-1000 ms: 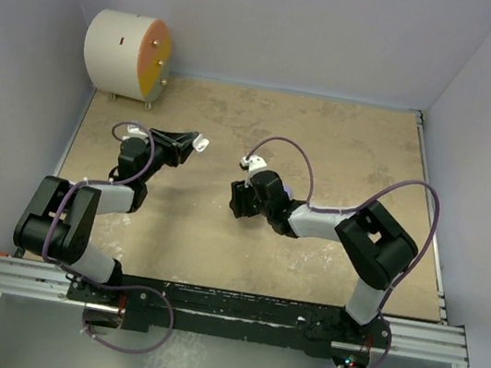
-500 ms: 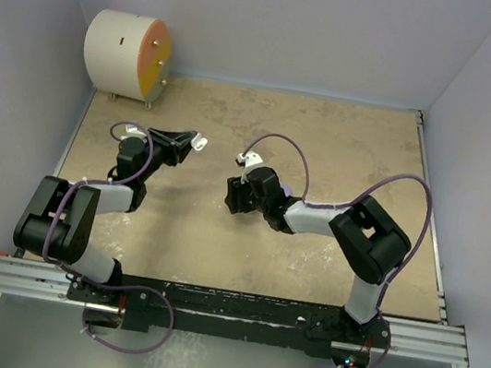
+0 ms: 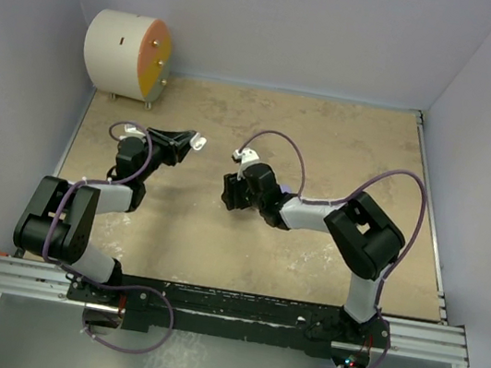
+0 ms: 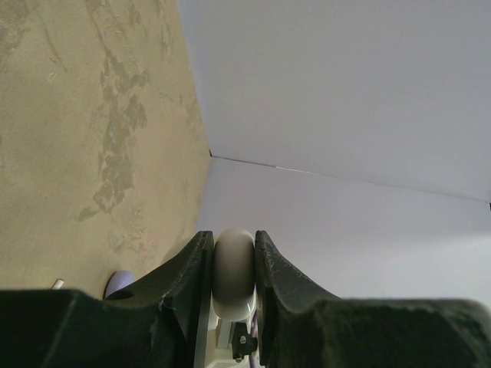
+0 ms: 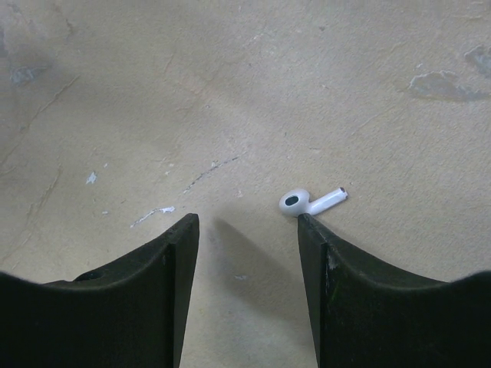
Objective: Insert the wireless bluetooth earbuds into the charging case
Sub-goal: Pick up the earbud from the center of the board.
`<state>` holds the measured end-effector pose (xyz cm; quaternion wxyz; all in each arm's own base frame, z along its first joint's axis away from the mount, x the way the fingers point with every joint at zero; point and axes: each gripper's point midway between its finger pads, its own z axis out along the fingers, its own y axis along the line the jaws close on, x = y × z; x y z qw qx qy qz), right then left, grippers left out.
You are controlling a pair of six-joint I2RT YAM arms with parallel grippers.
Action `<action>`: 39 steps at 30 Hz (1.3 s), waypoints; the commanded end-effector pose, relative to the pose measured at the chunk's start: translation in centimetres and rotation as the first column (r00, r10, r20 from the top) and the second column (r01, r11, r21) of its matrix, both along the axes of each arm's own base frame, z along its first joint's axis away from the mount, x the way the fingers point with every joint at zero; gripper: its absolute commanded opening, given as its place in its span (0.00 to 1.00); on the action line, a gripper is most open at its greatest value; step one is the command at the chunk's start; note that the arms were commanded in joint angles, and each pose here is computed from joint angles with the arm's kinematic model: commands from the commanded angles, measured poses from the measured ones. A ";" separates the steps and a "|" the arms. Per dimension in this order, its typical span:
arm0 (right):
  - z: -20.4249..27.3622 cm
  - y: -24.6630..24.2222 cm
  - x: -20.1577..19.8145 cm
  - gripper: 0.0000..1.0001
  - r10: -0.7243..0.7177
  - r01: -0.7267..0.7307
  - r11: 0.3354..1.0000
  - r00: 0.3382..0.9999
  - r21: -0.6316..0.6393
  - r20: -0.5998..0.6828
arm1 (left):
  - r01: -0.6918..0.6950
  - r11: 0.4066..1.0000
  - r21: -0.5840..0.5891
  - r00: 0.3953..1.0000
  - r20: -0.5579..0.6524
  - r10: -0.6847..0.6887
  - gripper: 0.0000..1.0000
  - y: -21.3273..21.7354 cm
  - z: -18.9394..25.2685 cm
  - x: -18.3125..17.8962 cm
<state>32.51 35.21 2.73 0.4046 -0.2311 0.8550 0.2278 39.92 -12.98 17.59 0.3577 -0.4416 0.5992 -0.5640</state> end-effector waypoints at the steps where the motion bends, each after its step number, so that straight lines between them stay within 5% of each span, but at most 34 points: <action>1: 1.1 1.4 0.6 0.57 0.031 -0.032 0.999 0.999 0.019 0.024 | 0.001 1.000 0.002 0.996 0.089 -0.001 0.00 0.4 2.4 -0.2; 22: 2.5 5.4 4.0 0.57 0.050 -0.054 0.997 0.996 0.059 0.074 | -0.072 0.997 0.020 0.992 0.102 0.069 0.00 4.8 3.9 -1.1; 39: 4.9 5.0 3.0 0.57 0.074 -0.080 0.994 0.993 0.067 0.095 | -0.086 0.996 0.035 0.992 0.099 0.082 0.00 5.6 3.9 -1.3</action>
